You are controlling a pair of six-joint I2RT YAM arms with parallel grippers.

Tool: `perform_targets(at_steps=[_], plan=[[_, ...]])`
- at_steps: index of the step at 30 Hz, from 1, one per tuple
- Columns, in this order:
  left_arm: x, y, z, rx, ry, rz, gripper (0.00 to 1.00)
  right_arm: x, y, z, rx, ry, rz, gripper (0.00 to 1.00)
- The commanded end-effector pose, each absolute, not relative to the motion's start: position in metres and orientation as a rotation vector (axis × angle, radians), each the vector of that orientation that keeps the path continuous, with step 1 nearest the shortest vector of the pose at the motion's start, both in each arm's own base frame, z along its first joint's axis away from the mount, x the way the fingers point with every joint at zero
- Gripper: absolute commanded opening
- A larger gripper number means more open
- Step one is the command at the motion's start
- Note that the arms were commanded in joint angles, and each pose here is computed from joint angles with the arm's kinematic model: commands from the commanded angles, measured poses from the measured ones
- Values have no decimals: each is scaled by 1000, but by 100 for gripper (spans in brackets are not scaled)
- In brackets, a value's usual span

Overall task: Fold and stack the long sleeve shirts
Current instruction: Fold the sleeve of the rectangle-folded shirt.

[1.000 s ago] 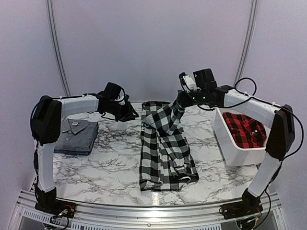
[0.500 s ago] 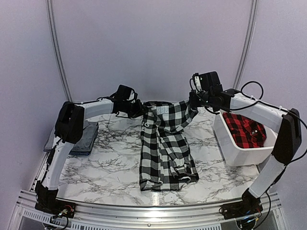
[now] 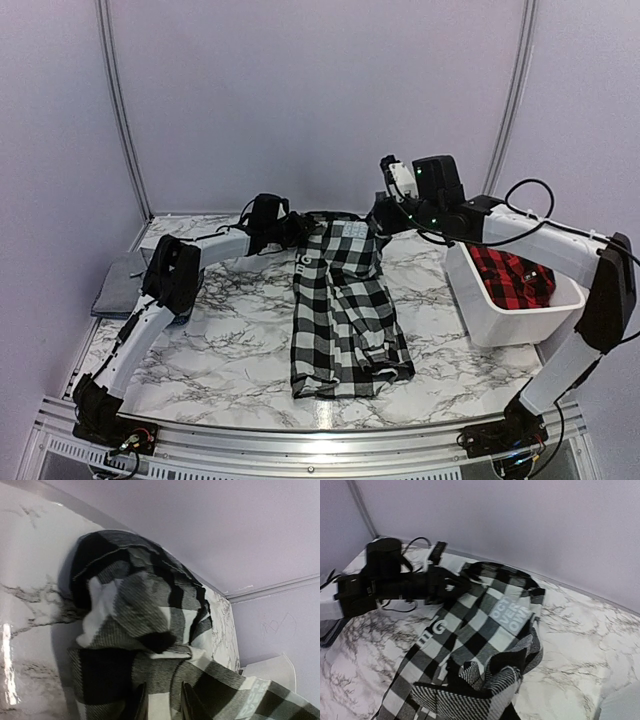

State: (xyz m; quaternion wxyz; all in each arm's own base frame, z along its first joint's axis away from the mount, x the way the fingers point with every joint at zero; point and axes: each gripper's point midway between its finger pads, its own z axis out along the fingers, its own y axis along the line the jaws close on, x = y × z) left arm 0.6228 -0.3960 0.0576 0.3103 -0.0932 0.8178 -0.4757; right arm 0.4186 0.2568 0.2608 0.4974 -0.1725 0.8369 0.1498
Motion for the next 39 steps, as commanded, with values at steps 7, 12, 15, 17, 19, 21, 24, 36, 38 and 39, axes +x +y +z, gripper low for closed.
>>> perform_targets(at_steps=[7, 12, 15, 17, 19, 21, 24, 36, 38, 39], plan=[[650, -373, 41, -411, 2082, -1247, 27, 319, 360, 194, -1126, 2068, 639, 8], [650, -374, 39, -418, 2083, -1260, 27, 298, 367, 159, -1234, 2160, 689, 8], [650, -373, 42, -415, 2077, -1264, 27, 282, 374, 148, -1296, 2179, 736, 7], [651, -373, 44, -413, 2073, -1267, 27, 273, 376, 141, -1331, 2193, 743, 7], [651, -372, 45, -411, 2071, -1267, 27, 265, 375, 134, -1358, 2213, 755, 7], [651, -372, 45, -408, 2071, -1269, 27, 258, 374, 128, -1371, 2233, 766, 7], [652, -372, 47, -407, 2067, -1270, 27, 250, 373, 121, -1377, 2252, 784, 7], [652, -371, 55, -388, 2058, -1283, 27, 236, 388, 112, -1378, 2254, 871, 12], [653, -371, 58, -386, 2054, -1285, 27, 238, 392, 115, -1363, 2247, 891, 19], [653, -371, 59, -384, 2054, -1288, 27, 239, 394, 116, -1357, 2241, 901, 21]])
